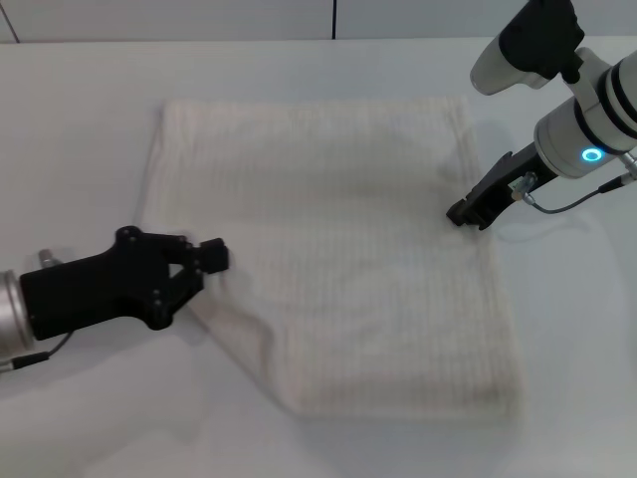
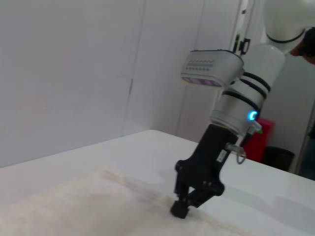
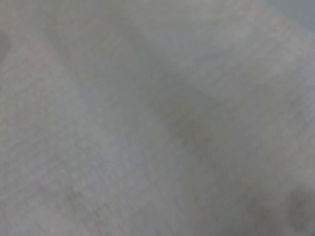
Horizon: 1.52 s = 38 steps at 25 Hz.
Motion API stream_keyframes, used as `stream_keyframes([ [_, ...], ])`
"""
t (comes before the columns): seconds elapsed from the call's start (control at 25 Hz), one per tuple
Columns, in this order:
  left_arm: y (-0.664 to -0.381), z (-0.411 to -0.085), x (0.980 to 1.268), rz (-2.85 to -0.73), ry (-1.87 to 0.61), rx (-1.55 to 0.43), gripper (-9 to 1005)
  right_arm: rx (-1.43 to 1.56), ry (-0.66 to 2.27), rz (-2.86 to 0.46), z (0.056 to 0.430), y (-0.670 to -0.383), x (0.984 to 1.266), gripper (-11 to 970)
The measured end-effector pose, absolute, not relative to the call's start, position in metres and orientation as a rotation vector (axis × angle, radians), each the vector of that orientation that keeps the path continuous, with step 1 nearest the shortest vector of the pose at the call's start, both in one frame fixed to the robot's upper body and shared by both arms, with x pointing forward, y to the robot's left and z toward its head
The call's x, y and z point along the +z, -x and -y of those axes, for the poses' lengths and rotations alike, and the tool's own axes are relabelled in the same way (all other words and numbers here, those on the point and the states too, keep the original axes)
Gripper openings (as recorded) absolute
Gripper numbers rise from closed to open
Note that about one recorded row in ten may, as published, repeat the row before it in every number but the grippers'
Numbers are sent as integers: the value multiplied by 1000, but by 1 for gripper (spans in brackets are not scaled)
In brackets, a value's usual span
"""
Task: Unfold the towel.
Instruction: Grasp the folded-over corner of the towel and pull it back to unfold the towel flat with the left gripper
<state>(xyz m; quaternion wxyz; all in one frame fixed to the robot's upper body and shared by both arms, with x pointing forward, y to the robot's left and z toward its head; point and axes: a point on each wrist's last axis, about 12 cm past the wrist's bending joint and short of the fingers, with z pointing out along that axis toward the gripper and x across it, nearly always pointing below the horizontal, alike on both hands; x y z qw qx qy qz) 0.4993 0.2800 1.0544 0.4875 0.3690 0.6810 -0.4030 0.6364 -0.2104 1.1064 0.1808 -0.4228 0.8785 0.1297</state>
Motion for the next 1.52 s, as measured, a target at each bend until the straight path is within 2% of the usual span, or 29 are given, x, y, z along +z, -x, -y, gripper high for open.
stream_keyframes([
  [0.24,-492,-301,1054,-1685,-839,-942,48,367,1193,-2482,211,-636,1106,-1],
  [1.0,-467,-318,1048,-1701,-813,-971,63,369,1191,-2486,211,-636,1106,-1],
  [1.52,-460,-324,1046,-1716,-803,-962,74,369,1191,-2484,210,-636,1106,-1],
])
